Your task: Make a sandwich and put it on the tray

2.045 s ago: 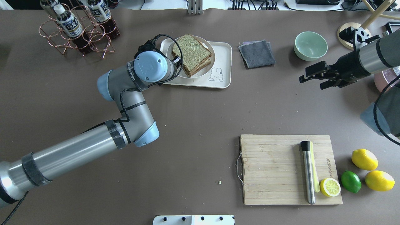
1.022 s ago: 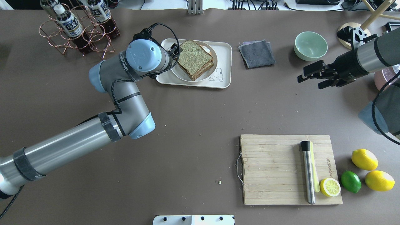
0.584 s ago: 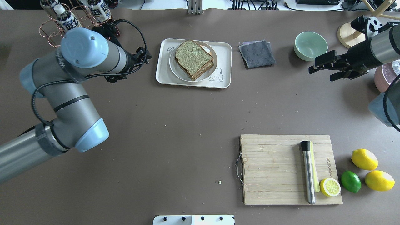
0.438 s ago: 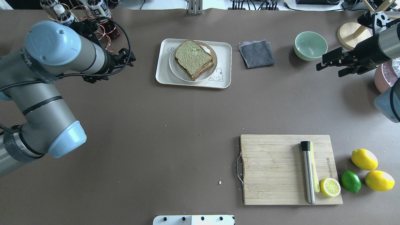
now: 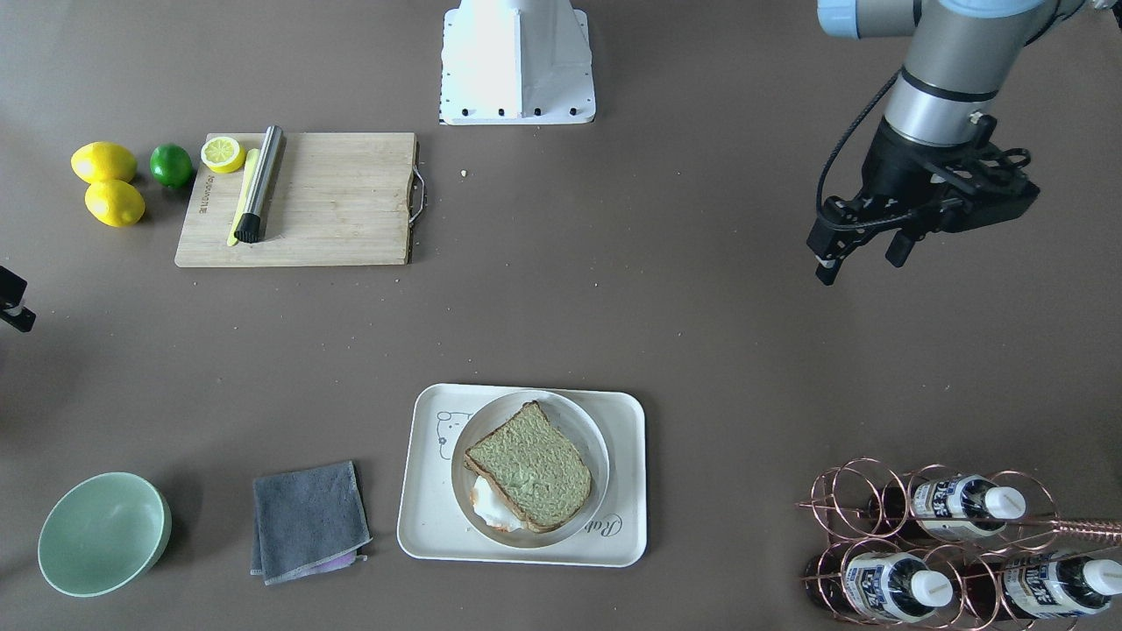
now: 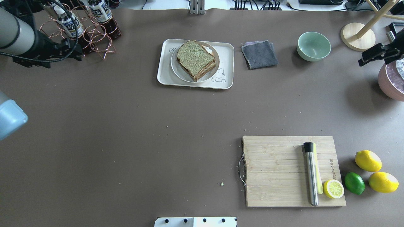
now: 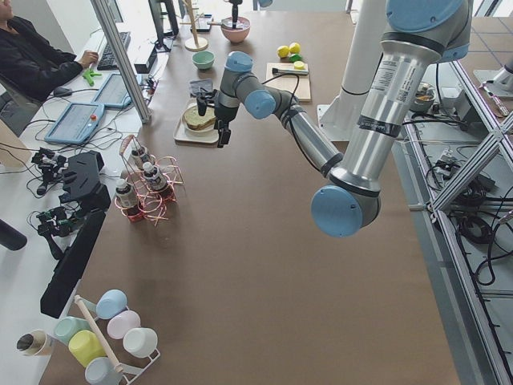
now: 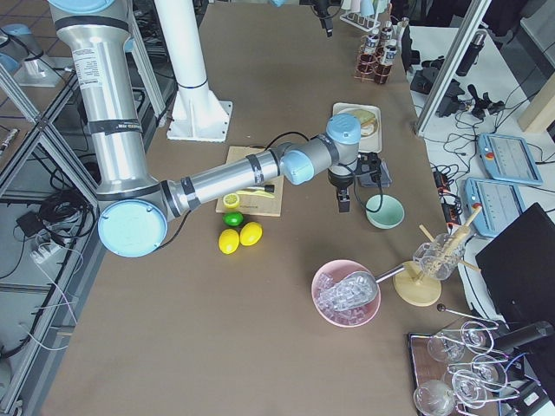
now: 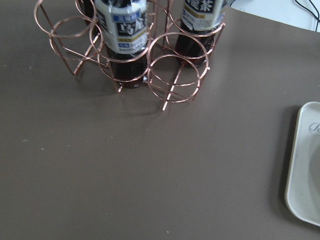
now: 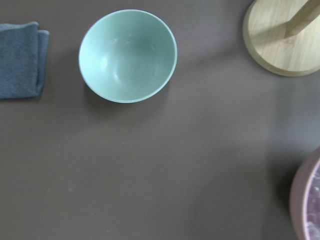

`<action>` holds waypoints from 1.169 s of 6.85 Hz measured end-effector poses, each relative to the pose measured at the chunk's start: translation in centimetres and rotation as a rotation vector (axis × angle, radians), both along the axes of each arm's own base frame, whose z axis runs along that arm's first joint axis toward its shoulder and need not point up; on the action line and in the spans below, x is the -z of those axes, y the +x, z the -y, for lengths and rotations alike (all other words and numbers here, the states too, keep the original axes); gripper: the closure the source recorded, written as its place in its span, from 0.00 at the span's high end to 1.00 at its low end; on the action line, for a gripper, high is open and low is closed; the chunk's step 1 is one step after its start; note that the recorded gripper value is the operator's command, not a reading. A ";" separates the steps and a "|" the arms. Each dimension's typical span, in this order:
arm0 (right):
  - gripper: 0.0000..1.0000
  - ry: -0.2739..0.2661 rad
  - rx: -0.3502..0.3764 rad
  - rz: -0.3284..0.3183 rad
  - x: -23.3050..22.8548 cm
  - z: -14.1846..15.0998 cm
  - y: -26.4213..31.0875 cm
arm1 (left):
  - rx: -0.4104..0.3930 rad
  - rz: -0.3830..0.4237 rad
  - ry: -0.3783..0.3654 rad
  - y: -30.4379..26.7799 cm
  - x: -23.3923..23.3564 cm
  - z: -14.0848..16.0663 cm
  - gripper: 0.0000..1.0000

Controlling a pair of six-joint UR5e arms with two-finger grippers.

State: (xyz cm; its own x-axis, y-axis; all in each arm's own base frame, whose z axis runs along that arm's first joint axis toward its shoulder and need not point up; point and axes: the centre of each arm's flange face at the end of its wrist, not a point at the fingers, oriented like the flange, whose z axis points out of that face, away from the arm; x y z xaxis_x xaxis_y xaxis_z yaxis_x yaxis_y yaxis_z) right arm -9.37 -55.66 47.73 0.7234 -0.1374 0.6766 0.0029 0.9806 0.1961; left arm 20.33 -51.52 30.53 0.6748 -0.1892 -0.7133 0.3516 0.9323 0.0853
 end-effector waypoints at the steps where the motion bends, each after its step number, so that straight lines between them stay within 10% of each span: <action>1: 0.99 0.022 0.061 -0.091 -1.6 0.2 2.6 | -0.075 0.067 0.028 -5.6 -2.1 1.1 0.97; 3: 0.99 0.010 0.176 -0.180 -5.6 0.0 9.5 | -0.223 0.173 0.046 -19.1 -6.5 2.7 0.97; 8: 0.99 -0.131 0.139 0.011 -16.2 -4.9 18.1 | -0.308 -0.093 0.024 -30.5 -26.0 -4.7 0.97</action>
